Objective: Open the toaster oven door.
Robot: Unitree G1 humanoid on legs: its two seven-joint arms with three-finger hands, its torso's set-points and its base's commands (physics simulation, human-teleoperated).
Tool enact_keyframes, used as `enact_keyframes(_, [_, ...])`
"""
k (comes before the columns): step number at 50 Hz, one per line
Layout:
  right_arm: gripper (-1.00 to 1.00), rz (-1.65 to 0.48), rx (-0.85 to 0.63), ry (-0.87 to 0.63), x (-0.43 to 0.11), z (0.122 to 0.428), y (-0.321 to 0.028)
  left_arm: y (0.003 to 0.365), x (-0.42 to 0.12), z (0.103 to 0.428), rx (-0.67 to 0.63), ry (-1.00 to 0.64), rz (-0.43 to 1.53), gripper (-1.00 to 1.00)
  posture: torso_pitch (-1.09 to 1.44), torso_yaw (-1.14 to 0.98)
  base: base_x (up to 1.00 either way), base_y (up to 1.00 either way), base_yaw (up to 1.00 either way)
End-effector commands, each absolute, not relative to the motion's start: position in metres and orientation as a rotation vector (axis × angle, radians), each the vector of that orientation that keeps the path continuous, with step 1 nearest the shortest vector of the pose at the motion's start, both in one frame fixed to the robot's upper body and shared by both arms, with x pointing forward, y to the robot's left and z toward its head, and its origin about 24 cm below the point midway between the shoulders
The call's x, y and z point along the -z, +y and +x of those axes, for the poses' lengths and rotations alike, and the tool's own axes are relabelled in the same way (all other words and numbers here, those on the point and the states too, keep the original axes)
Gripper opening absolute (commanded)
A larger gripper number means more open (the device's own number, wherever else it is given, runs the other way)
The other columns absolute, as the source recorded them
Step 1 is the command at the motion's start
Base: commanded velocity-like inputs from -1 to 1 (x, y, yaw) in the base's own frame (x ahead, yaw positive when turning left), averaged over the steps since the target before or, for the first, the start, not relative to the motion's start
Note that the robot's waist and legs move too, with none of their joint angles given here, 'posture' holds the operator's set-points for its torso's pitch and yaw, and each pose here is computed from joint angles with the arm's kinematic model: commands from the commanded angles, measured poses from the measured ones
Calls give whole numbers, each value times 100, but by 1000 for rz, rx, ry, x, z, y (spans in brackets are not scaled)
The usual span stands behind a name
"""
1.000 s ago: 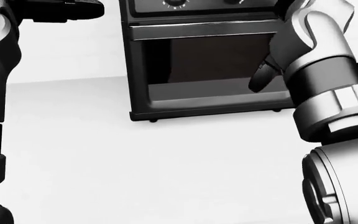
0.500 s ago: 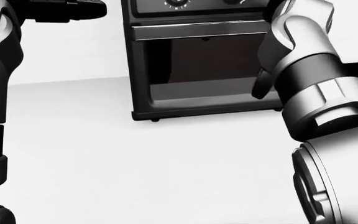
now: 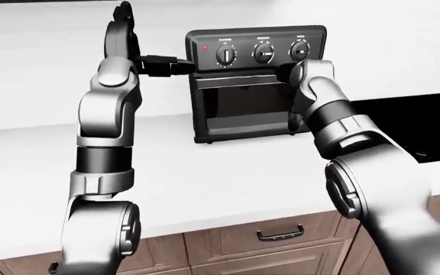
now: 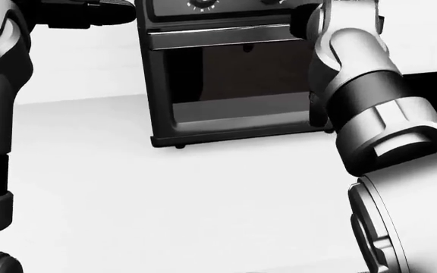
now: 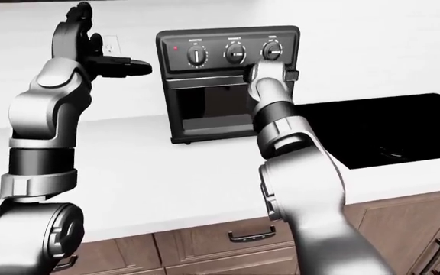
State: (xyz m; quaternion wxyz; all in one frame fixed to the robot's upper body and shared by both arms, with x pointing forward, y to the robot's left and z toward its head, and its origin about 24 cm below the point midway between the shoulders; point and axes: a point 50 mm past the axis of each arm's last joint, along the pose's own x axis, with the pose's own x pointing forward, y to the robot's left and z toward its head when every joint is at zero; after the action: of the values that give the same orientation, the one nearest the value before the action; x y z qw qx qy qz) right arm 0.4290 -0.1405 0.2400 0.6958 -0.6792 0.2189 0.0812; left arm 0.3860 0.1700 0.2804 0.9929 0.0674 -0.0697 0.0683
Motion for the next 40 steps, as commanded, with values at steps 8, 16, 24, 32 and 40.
enact_keyframes(8, [100, -1608, -54, 286, -276, 431, -129, 169, -303, 380, -141, -231, 132, 100, -54, 0, 0, 0, 0])
enact_keyframes(16, [100, -1607, -10, 221, -277, 432, -126, 167, -303, 378, -135, -232, 126, 100, -54, 0, 0, 0, 0])
enact_keyframes(24, [100, -1578, 40, 206, -270, 433, -136, 167, -306, 377, -134, -235, 121, 100, -54, 0, 0, 0, 0])
enact_keyframes(32, [100, -1586, 93, 182, -270, 434, -144, 166, -304, 377, -132, -233, 121, 100, -54, 0, 0, 0, 0])
enact_keyframes(40, [100, -1596, 139, 170, -264, 434, -151, 167, -302, 378, -131, -230, 119, 100, -54, 0, 0, 0, 0])
